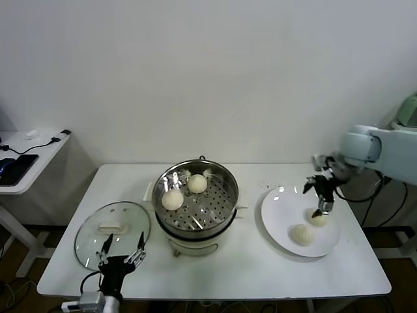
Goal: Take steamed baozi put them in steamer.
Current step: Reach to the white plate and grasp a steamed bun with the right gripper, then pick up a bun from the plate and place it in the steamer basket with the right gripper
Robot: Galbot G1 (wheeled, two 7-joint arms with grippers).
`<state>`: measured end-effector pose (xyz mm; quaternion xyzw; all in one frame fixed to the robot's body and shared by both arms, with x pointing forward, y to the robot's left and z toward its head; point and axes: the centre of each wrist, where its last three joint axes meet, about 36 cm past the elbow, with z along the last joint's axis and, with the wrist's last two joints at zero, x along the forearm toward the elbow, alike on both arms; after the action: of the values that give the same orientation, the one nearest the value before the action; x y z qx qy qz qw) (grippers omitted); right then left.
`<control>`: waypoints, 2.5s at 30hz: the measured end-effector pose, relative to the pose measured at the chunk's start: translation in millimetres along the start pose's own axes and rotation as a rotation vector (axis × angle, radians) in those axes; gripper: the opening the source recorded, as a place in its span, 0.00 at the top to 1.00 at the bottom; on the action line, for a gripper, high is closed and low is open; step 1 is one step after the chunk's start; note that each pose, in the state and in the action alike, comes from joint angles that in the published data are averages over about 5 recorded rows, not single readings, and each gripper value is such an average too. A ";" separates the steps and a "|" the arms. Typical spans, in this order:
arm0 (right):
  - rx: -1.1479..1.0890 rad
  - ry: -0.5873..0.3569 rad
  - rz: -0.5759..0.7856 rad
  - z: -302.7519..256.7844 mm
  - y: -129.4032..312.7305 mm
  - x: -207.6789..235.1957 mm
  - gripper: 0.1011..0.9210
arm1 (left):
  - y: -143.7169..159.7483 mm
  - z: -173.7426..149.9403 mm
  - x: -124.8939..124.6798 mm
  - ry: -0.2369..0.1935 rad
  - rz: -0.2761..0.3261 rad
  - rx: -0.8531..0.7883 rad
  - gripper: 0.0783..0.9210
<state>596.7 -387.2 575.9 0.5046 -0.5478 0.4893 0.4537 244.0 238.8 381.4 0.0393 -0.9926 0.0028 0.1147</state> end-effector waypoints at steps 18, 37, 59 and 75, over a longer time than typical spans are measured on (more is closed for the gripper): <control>-0.063 0.013 -0.024 12.9 15.8 -93.9 0.12 | 5.7 4.7 3.6 0.017 -0.016 -0.020 0.12; -0.075 0.007 -0.007 6.6 11.6 -113.9 0.13 | 8.3 4.2 0.4 0.011 -0.017 -0.030 0.12; 0.003 0.004 -0.028 -10.7 -13.7 -64.1 0.32 | 4.7 2.4 3.2 0.003 -0.017 -0.021 0.12; 0.478 -0.097 0.128 -176.1 -71.6 144.8 0.32 | 5.2 -1.6 4.2 -0.006 -0.008 -0.033 0.12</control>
<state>657.1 -228.8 744.3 0.5848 -0.4684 0.6078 0.2630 239.8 243.7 383.9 0.0415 -0.9927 -0.0141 0.1125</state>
